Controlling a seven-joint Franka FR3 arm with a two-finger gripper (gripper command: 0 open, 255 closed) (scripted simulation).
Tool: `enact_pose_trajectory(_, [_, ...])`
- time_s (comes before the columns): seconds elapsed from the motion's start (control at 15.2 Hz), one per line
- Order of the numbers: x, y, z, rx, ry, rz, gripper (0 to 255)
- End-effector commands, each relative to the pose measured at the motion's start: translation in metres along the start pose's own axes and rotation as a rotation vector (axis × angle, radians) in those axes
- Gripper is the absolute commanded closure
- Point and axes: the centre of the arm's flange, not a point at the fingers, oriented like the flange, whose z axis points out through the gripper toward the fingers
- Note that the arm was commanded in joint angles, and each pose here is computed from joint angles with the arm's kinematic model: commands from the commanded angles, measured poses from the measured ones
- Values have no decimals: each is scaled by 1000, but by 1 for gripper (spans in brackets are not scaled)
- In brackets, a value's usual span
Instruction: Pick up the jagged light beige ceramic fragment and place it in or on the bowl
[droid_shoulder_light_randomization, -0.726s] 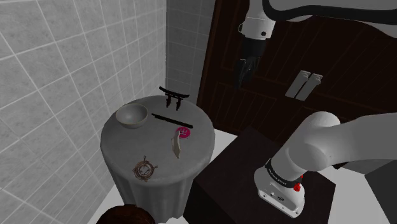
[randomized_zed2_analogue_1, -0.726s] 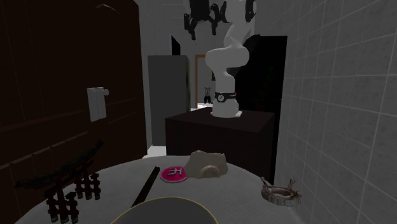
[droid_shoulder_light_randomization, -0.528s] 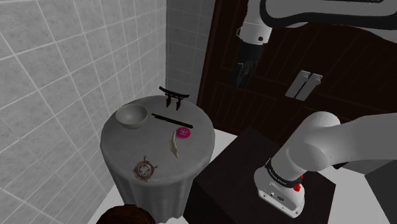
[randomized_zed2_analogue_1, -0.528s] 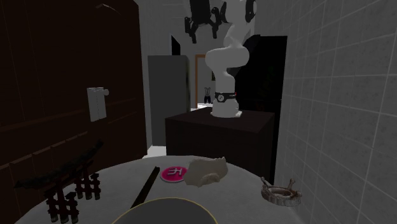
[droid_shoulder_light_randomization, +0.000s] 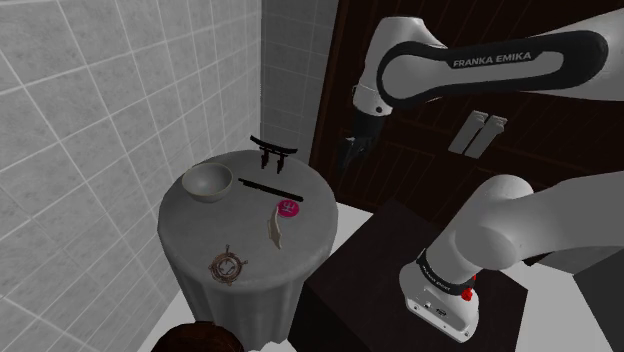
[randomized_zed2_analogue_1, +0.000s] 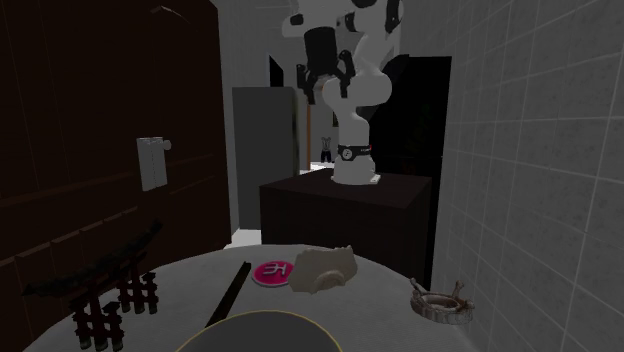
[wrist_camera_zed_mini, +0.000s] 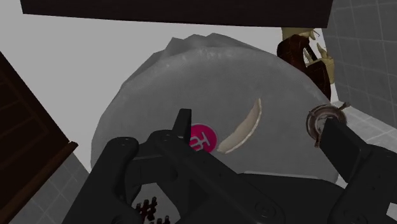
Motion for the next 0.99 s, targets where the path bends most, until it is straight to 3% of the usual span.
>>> enact_pose_trajectory(0.0, [2, -2, 25, 7, 24, 13, 0])
enact_pose_trajectory(0.92, [53, -32, 193, 57, 161, 96, 0])
